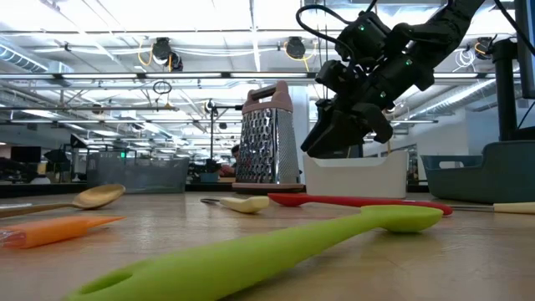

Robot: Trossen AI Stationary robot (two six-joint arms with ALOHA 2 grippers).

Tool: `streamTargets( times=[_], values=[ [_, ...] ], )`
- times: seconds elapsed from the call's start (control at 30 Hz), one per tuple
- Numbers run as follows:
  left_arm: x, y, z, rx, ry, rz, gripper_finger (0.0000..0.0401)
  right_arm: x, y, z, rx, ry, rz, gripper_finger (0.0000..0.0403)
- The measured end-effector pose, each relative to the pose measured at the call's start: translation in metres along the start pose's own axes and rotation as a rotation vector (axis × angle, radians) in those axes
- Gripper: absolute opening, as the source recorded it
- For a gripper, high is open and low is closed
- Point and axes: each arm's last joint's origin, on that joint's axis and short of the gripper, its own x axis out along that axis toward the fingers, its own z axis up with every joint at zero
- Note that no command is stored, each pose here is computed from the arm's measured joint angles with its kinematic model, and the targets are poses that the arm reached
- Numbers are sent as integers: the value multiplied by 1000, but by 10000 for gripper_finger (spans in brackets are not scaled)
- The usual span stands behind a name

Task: Pick & Place Kitchen Items
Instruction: Put the red spatula into the black bin

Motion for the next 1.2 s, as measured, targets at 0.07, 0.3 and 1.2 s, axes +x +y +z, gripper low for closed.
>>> streamTargets(
  times=[0.07, 0.3, 1.2],
  values=[
    [-1, 1, 1, -44, 1, -4, 144, 0, 0, 0, 0, 0, 0, 155],
    [-4, 10, 10, -159, 17, -24, 53, 0, 0, 0, 0, 0, 0, 155],
    [-109, 139, -36, -636, -252, 355, 31, 0, -2, 3, -3, -34, -15, 155]
  ],
)
